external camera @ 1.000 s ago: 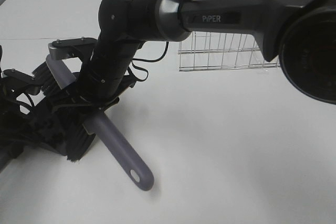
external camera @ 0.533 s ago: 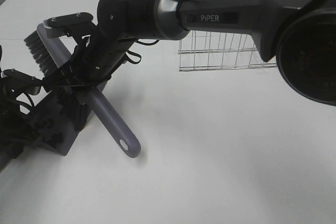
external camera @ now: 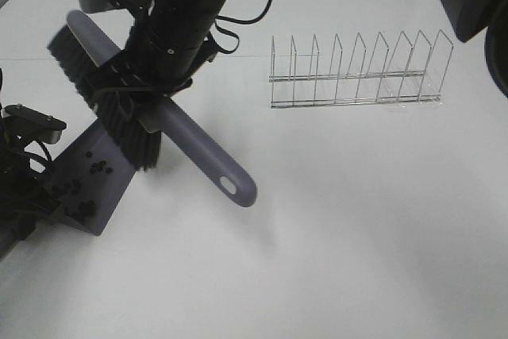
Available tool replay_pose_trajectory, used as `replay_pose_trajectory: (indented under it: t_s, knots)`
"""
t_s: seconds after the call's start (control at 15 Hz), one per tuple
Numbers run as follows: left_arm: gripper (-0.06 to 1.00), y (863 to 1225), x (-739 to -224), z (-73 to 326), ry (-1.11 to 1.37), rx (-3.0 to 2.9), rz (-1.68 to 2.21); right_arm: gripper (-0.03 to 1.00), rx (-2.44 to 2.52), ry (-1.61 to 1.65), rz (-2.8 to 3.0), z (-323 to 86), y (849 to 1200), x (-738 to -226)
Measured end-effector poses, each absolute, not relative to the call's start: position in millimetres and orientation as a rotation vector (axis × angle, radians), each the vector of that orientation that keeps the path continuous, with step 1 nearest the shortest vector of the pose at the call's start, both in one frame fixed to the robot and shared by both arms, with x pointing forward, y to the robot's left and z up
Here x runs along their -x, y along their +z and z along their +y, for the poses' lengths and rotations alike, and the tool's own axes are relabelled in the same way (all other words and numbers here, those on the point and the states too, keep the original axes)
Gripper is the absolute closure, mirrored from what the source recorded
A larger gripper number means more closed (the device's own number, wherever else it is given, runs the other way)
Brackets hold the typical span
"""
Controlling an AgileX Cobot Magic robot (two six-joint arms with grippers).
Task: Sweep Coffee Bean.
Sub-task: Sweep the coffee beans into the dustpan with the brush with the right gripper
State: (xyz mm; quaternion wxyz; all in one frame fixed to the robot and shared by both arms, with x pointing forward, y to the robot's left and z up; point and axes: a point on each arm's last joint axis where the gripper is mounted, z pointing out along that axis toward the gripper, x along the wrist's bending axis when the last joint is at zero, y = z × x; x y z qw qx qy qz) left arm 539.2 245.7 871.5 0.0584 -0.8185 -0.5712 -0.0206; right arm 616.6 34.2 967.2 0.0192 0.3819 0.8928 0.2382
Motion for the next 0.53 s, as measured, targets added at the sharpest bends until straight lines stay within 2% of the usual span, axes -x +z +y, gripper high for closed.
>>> replay_pose_trajectory:
  t_s: [0.27, 0.53]
  knots:
    - [0.61, 871.5, -539.1, 245.5, -0.06, 2.479, -1.734, 0.6, -1.175, 0.617, 2.857, 17.0, 957.9, -618.5]
    - [0.61, 871.5, -539.1, 245.4, -0.058, 2.478, -1.738, 0.6, -1.212, 0.783, 2.868, 22.9, 933.9, -612.0]
